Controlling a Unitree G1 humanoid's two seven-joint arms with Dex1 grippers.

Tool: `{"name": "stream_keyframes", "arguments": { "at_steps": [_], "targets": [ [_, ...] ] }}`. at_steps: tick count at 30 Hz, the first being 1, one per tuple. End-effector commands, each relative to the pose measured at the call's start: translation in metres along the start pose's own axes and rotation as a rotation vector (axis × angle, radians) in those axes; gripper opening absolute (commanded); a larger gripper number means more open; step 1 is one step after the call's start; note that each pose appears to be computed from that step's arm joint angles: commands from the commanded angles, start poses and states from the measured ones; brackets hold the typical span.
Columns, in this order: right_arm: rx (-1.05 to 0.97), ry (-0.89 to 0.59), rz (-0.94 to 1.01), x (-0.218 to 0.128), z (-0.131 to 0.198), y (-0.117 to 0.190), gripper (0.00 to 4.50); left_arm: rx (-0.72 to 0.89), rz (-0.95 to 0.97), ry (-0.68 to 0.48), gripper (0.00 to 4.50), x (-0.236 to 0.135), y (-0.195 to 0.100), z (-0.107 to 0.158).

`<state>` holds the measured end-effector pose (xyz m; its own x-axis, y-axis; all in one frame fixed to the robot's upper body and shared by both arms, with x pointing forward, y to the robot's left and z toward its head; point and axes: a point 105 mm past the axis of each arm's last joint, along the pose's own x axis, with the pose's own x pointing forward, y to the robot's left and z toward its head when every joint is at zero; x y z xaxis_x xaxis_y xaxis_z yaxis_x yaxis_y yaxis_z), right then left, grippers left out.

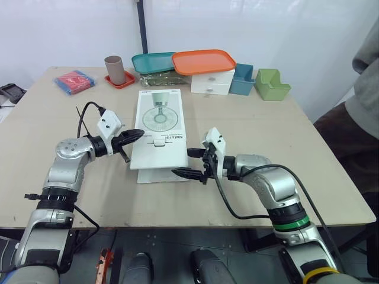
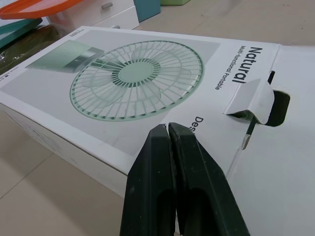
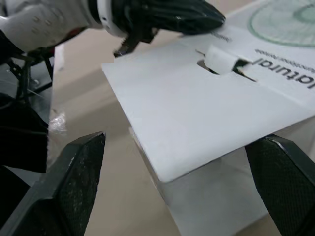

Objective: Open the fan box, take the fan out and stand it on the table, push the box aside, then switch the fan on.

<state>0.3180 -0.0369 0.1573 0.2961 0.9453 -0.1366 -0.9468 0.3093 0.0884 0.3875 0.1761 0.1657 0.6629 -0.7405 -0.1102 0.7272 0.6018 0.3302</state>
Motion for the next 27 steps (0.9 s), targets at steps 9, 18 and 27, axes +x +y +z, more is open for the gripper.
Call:
{"name": "stream_keyframes", "arguments": {
  "at_steps": [9,18,27],
  "targets": [
    [0.016,-0.191,0.056,-0.003,0.044,0.013,4.5,-0.009,0.009,0.08,0.13,-0.009,0.005,-0.018],
    [0.007,-0.2,0.01,0.015,0.049,0.006,4.5,-0.039,0.146,-0.005,0.13,-0.031,0.03,0.006],
    [0.018,-0.192,-0.028,0.026,0.049,-0.003,4.5,-0.099,0.272,-0.044,0.13,-0.055,0.045,0.014]
  ]
}}
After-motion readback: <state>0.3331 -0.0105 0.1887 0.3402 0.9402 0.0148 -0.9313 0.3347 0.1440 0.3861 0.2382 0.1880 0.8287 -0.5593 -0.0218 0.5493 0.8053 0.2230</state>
